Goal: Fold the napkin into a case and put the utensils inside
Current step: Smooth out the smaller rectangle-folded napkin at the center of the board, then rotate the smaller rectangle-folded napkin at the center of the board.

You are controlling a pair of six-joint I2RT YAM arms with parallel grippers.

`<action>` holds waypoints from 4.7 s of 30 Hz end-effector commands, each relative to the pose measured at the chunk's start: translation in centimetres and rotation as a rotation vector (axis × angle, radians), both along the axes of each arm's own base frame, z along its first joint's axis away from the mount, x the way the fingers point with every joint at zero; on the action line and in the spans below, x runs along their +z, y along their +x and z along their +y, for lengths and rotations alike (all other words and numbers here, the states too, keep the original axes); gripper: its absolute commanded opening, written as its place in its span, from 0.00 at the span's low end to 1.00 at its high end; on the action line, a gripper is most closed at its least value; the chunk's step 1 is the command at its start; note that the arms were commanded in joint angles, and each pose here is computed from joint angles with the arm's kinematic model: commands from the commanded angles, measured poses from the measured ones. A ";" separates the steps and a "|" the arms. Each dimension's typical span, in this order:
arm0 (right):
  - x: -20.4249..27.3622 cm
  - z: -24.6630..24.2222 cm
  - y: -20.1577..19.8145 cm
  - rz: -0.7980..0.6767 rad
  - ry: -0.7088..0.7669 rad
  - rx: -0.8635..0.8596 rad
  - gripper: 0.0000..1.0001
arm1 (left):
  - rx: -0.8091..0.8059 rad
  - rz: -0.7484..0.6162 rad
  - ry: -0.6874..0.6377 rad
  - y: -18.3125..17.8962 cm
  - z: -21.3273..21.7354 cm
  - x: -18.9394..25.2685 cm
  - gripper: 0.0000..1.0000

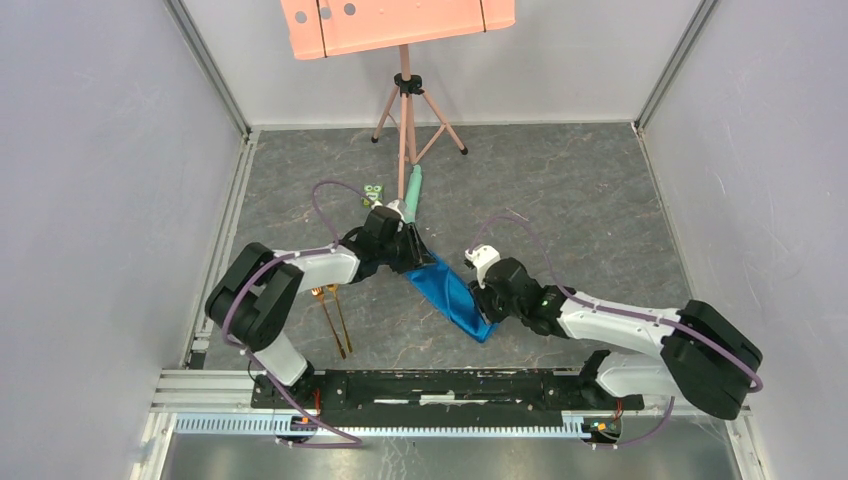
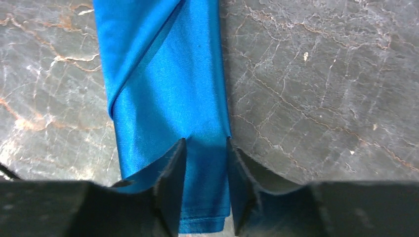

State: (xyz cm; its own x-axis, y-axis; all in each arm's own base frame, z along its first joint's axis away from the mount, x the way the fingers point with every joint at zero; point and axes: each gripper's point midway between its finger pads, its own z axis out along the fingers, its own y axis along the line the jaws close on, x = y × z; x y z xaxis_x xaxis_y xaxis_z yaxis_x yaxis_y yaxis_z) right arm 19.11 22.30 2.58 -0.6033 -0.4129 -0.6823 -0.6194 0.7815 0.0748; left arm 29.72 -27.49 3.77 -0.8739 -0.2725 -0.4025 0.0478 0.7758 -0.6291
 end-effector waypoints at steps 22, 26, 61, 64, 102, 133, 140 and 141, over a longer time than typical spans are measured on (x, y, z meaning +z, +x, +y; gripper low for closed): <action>0.6 0.1 -4.8 0.131 0.196 0.023 0.32 | -0.043 -0.020 0.045 1.9 -0.6 -0.2 0.40; 4.0 0.9 -3.7 0.068 0.258 0.014 0.45 | -0.056 -0.067 0.058 1.5 -0.1 2.3 0.43; 7.6 -8.1 18.2 -0.106 -0.021 -0.413 0.71 | -0.143 -0.145 -0.109 -3.5 1.1 9.7 0.57; 7.3 -8.4 15.6 -0.063 0.070 -0.417 0.73 | -0.185 -0.183 -0.096 -2.3 -0.4 9.9 0.58; 3.0 -9.6 22.0 0.092 0.382 -0.439 0.59 | -0.244 -0.130 0.109 4.4 -3.9 5.0 0.53; 1.4 0.0 19.1 0.192 0.527 -0.210 0.58 | -0.075 -0.103 0.023 -3.0 -0.1 2.6 0.52; 1.3 2.2 19.4 0.195 0.507 -0.110 0.58 | 0.112 -0.171 0.070 -4.9 6.6 5.8 0.62; 1.4 2.0 19.6 0.184 0.488 -0.120 0.58 | 0.155 -0.185 0.083 -5.0 7.7 6.4 0.64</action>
State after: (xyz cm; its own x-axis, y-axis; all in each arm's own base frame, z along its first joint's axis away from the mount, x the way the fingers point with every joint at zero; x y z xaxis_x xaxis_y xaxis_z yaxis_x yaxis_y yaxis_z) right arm 38.04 23.49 3.17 -0.7822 0.0584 -0.6203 -0.4080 0.7044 0.5809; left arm 24.80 -24.14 9.17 -0.7965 -0.2432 -0.5535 0.1731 0.7855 -0.5942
